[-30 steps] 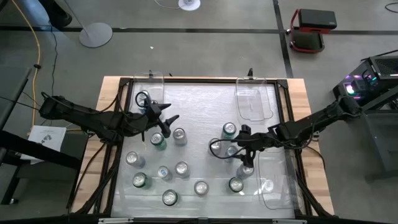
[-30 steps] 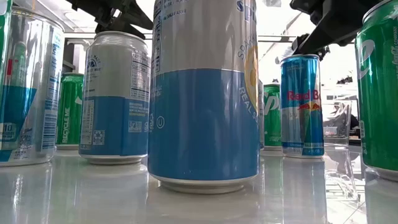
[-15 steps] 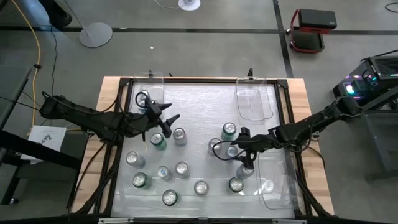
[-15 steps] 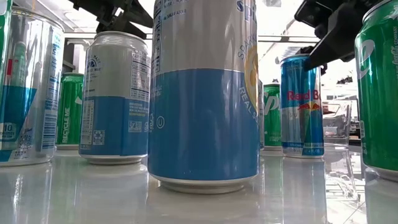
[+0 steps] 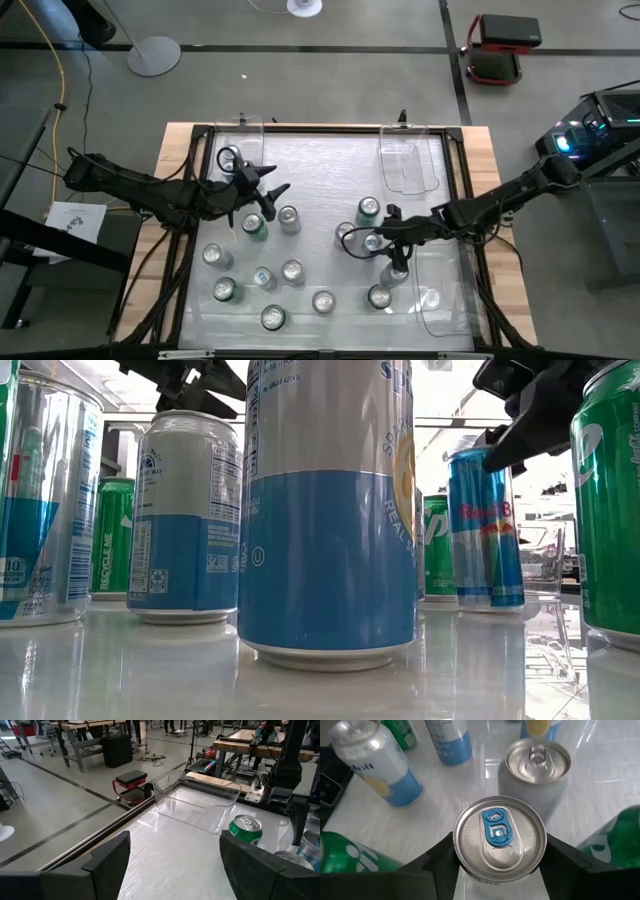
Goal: Sort soda cans
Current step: Put the blue soda can into the top left transparent bin
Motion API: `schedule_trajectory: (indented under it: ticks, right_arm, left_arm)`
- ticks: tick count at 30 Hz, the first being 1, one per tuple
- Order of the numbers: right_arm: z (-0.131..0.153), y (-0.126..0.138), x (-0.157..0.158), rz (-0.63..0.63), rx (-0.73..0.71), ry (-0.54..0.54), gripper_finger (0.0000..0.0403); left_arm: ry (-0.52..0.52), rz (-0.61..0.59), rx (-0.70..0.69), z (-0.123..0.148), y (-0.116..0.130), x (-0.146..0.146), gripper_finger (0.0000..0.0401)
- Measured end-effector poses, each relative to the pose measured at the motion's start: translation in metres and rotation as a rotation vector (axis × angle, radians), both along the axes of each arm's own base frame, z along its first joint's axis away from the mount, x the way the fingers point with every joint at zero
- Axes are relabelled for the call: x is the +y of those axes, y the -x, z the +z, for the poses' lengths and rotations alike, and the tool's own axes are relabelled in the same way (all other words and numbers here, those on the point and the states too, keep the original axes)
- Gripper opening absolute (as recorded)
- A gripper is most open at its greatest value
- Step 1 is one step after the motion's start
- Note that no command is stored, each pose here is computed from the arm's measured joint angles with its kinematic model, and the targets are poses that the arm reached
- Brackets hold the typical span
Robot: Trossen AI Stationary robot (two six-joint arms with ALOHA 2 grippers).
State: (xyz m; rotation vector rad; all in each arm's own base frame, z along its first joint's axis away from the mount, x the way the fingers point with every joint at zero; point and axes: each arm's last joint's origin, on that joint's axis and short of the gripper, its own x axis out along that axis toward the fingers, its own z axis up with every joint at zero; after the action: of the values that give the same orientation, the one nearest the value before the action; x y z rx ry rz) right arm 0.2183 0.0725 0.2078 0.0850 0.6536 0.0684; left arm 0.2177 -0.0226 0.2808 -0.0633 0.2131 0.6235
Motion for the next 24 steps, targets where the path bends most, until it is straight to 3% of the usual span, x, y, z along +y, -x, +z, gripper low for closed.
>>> schedule_trajectory:
  ticks: [8, 13, 17, 20, 24]
  right_arm:
    - [0.061, -0.006, 0.008, 0.019, 0.017, 0.137, 0.021]
    - [0.119, -0.01, 0.009, 0.011, -0.108, 0.281, 0.021]
    - [0.159, -0.022, 0.0, 0.016, -0.334, 0.411, 0.021]
    - [0.167, -0.04, -0.019, 0.052, -0.45, 0.468, 0.021]
    - [0.154, -0.078, -0.06, 0.037, -0.506, 0.434, 0.021]
  left_arm:
    - [-0.047, -0.035, -0.058, 0.013, 0.005, -0.003, 0.0282]
    - [-0.082, -0.069, -0.105, 0.026, 0.016, -0.006, 0.0282]
    - [-0.102, -0.068, -0.129, 0.035, 0.027, -0.007, 0.0282]
    - [-0.111, -0.041, -0.14, 0.039, 0.036, -0.007, 0.0282]
    - [-0.114, -0.007, -0.141, 0.043, 0.049, -0.008, 0.0282]
